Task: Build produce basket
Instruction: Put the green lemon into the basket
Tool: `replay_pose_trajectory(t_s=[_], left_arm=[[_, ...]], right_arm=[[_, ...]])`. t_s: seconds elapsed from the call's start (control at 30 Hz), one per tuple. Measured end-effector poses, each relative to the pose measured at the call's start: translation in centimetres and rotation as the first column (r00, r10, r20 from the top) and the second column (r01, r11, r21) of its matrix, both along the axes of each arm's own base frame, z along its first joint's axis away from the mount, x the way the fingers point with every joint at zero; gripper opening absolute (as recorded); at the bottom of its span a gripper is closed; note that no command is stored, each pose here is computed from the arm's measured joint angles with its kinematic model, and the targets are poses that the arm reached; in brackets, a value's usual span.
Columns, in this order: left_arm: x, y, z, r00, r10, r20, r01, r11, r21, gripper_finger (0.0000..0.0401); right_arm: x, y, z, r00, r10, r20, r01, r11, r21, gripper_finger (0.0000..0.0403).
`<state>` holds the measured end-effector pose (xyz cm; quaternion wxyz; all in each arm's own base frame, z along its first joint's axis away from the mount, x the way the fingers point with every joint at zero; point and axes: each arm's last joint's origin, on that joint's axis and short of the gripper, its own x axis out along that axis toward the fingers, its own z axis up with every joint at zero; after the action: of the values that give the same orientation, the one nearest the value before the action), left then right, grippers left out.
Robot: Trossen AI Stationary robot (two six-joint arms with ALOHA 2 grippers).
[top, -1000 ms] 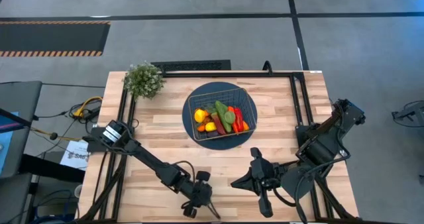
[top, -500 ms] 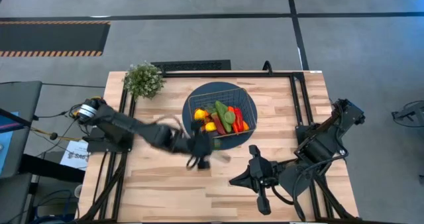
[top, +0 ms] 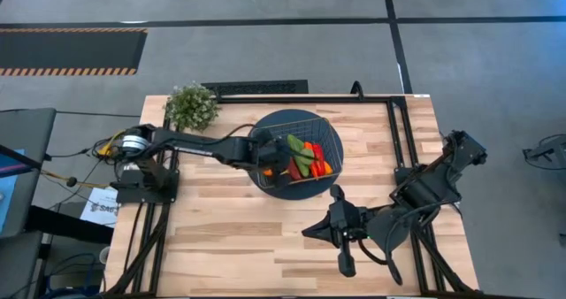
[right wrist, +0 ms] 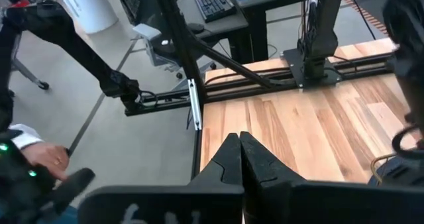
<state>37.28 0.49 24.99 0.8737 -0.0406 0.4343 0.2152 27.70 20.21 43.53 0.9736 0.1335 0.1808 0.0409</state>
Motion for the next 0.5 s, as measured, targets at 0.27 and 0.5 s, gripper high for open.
replay_pose_trajectory(t_s=[0.27,0.5], left_arm=[[1.1,0.2,-3.1,0.993,-0.067,-0.094,0.059,0.994,-0.088,0.0116],[1.0,0.2,-3.5,0.989,-0.079,-0.125,0.069,0.994,-0.085,0.0180]], right_arm=[[-0.3,-0.2,0.3,1.000,0.003,0.008,-0.003,1.000,-0.002,0.0001],[-0.3,-0.2,0.2,1.000,0.003,-0.001,-0.003,1.000,-0.008,0.0001]])
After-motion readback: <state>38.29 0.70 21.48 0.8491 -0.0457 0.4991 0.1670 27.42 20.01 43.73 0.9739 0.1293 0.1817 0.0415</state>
